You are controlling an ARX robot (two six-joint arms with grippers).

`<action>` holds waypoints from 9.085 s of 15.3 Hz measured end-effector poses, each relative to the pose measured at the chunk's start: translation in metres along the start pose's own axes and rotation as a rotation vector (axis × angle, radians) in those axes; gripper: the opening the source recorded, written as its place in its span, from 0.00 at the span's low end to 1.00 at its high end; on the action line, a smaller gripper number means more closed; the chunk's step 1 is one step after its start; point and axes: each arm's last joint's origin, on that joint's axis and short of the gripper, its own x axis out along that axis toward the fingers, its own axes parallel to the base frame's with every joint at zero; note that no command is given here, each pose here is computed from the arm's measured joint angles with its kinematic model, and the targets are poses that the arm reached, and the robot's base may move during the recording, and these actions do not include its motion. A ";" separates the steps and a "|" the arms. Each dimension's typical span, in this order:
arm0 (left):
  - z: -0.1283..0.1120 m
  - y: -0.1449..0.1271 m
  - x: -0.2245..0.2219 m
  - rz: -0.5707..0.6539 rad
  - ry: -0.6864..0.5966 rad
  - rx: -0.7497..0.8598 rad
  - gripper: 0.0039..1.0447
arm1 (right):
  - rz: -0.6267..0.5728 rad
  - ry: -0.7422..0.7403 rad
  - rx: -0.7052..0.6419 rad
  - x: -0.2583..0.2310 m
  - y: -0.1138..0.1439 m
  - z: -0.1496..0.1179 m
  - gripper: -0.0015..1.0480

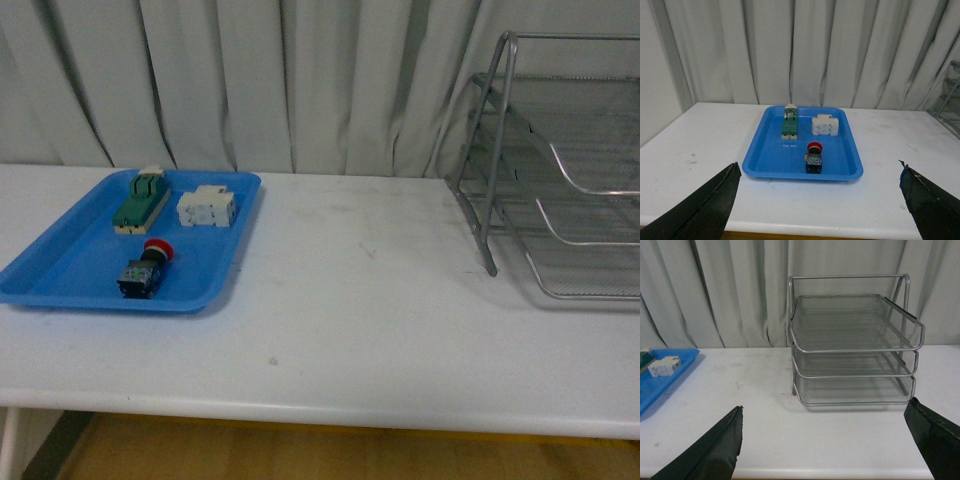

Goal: Place button on rack with both arms

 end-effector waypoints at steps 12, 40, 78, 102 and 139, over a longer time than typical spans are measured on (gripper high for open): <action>0.000 0.000 0.000 0.000 0.000 0.000 0.94 | 0.000 0.000 0.000 0.000 0.000 0.000 0.94; 0.000 0.000 0.000 0.000 0.000 0.000 0.94 | 0.000 0.000 0.000 0.000 0.000 0.000 0.94; 0.000 0.000 0.000 0.000 0.000 0.000 0.94 | -0.143 0.234 1.588 0.215 -0.135 -0.127 0.94; 0.000 0.000 0.000 -0.001 0.000 0.000 0.94 | 0.010 0.161 1.407 0.284 -0.126 -0.119 0.30; 0.000 0.000 0.000 0.000 0.000 0.000 0.94 | -0.336 0.469 1.814 0.076 -0.089 -0.130 0.93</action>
